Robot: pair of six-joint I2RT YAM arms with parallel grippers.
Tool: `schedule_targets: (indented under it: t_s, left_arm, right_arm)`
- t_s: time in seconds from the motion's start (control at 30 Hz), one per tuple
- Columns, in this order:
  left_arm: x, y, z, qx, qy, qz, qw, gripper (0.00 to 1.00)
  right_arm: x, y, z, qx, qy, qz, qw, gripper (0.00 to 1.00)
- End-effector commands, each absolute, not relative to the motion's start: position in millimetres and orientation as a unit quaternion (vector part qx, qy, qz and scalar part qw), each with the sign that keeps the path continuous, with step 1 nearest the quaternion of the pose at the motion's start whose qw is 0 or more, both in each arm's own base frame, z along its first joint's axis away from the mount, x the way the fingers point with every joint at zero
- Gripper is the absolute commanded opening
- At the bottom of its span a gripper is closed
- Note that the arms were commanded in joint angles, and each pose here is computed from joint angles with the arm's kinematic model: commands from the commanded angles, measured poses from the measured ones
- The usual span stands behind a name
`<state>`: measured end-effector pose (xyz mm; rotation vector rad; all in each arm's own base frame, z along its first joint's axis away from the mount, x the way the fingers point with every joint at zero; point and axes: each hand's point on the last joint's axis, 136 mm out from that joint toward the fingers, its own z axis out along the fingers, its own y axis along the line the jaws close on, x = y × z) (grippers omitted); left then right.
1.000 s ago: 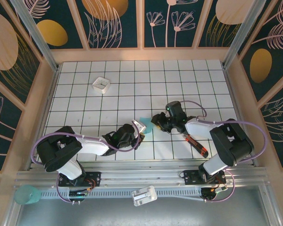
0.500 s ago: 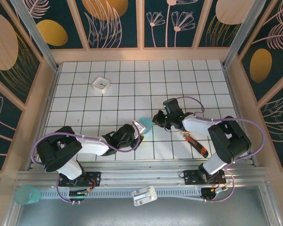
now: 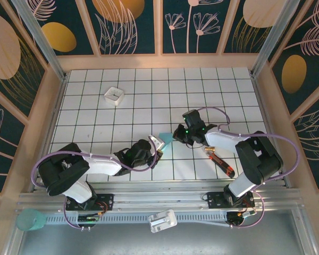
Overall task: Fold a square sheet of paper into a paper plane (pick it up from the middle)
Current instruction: Fold the wing for the fifth time at the center of the table.
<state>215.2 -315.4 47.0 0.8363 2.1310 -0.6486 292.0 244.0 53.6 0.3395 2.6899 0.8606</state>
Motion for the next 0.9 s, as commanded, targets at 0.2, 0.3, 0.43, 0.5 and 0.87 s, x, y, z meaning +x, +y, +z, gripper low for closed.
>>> schedule_targets:
  t_s: [0.2,0.3,0.43,0.5,0.87]
  left_arm:
    - [203.7,-331.4,60.2,0.250,0.829,-0.365,0.341,0.00]
    - [204.1,-334.5,63.4,0.222,0.828,-0.396,0.328,0.00]
    - [205.5,-335.4,64.6,0.181,0.828,-0.438,0.298,0.00]
    - [206.5,-335.7,63.1,0.157,0.829,-0.461,0.277,0.00]
    - [209.1,-339.6,53.7,0.112,0.824,-0.504,0.232,0.00]
  right_arm:
    - [310.8,220.5,98.3,0.100,0.926,0.279,0.235,0.24]
    - [308.3,217.5,100.8,0.090,0.927,0.273,0.241,0.26]
    - [305.5,216.9,107.7,0.075,0.924,0.278,0.252,0.28]
    - [303.2,215.1,108.9,0.073,0.923,0.280,0.255,0.28]
    - [284.8,213.0,96.5,0.067,0.924,0.293,0.236,0.28]
